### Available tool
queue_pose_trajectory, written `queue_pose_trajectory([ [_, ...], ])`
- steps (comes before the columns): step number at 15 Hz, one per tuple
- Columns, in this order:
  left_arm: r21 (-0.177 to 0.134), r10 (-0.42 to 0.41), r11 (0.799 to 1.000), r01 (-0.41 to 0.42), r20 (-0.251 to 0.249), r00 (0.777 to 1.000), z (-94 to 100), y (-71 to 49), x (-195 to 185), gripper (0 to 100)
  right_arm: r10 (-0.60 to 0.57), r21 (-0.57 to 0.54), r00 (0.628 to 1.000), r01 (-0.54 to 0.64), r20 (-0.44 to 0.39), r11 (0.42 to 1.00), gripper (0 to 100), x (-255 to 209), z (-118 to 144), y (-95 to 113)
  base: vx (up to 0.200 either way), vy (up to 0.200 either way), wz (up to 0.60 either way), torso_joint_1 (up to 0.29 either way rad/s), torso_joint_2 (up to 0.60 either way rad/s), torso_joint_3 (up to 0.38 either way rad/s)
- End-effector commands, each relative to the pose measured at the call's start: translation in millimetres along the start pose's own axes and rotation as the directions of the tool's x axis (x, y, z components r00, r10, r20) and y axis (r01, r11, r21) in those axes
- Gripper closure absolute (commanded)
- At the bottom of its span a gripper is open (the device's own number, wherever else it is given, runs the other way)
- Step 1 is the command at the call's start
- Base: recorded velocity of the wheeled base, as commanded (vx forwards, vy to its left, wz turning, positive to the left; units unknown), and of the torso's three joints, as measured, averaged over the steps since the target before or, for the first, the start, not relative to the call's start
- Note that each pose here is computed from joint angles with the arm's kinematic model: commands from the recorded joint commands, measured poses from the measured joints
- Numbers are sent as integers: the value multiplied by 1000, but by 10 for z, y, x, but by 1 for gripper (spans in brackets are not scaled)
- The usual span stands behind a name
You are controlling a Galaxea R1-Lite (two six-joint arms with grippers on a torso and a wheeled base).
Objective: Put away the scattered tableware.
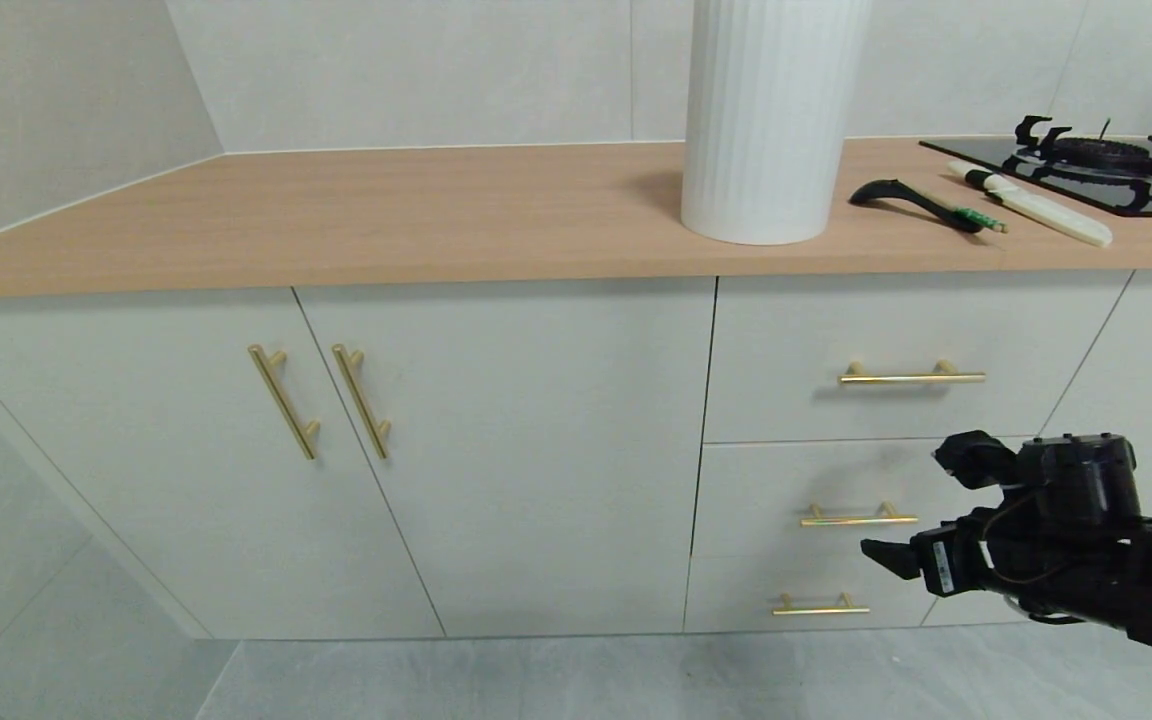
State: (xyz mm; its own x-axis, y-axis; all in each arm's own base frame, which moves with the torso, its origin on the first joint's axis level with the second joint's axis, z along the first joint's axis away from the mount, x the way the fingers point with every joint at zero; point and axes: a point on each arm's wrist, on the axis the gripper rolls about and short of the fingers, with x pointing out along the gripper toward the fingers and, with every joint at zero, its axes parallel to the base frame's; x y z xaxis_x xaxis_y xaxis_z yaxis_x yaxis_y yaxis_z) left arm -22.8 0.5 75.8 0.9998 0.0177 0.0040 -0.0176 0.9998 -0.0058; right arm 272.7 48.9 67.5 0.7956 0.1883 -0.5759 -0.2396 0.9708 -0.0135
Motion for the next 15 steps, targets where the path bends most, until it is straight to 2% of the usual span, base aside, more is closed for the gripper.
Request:
queue_pose_trajectory([
  [1, 0, 1, 1000, -1, 1, 1000, 1, 0, 0, 0, -27, 4, 997, 28, -74, 1000, 0, 215, -219, -11, 0, 0, 0, 0, 0, 0],
  [6, 0, 1, 1000, -1, -1, 1000, 0, 0, 0, 0, -74, 9, 997, 74, -29, 997, 0, 354, -255, -30, 0, 0, 0, 0, 0, 0],
  [15, 0, 1, 1000, -1, -1, 1000, 0, 0, 0, 0, -195, 119, 976, 182, 102, 976, 0, 733, -279, -74, 0, 0, 0, 0, 0, 0],
])
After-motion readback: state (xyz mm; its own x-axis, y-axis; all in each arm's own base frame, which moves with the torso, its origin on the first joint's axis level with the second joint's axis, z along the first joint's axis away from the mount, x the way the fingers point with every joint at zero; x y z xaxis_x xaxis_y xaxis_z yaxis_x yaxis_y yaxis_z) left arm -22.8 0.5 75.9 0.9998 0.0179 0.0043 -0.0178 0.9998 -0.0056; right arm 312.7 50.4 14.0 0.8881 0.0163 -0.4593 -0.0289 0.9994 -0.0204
